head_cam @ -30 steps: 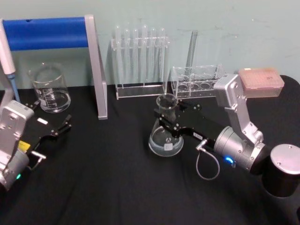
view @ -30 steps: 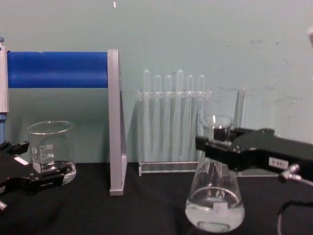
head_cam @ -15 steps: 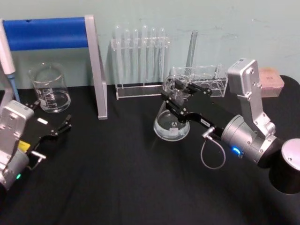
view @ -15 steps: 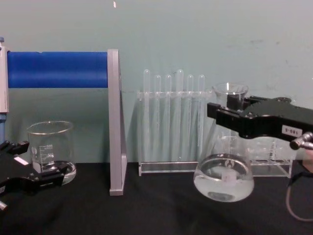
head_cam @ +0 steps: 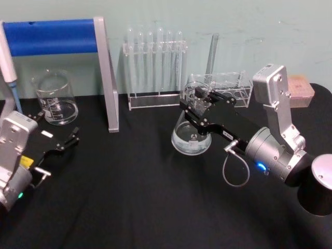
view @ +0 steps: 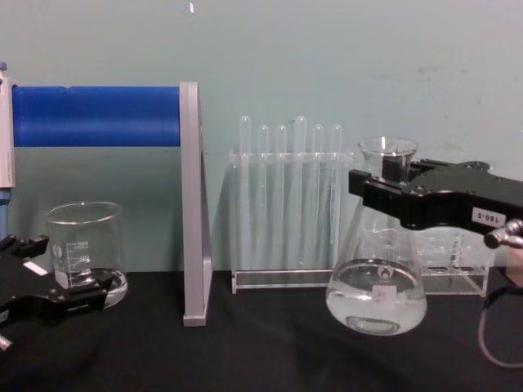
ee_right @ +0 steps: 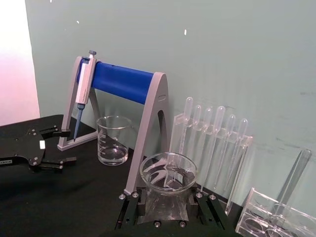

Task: Grasp the erlenmeyer flask with one hand, shake it three times, then place it back.

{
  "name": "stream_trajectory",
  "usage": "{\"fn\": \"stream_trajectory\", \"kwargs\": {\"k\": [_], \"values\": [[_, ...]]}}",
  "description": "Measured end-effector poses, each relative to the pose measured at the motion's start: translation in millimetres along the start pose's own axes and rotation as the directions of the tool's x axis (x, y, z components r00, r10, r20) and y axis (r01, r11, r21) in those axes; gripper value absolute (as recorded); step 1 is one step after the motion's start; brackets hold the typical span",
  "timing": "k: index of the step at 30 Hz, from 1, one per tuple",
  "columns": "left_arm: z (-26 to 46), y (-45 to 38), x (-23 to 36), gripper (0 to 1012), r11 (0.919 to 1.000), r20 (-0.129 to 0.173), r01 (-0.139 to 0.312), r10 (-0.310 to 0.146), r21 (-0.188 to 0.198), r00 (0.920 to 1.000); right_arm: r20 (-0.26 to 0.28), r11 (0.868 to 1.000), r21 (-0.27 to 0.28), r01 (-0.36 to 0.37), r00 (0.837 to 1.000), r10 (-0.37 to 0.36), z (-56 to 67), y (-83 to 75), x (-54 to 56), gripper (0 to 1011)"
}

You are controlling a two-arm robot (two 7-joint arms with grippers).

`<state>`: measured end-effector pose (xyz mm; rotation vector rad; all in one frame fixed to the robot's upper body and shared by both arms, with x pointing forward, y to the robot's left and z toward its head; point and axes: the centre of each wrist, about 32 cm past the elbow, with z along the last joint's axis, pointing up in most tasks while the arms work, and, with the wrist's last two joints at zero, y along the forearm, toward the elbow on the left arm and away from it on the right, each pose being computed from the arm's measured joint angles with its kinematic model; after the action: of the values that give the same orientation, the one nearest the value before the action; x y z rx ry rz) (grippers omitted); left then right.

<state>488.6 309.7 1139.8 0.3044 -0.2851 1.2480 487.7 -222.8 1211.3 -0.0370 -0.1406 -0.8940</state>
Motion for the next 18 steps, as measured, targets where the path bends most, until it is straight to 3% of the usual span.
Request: {"fn": "stream_trajectory", "kwargs": {"k": [18], "values": [[0.0, 0.0, 0.0, 1001, 1.0, 0.0, 0.0, 0.0, 0.0, 1.0, -0.014, 1.0, -0.004, -0.007, 1.0, 0.007, -2.2, 2.2, -2.1, 457]]}}
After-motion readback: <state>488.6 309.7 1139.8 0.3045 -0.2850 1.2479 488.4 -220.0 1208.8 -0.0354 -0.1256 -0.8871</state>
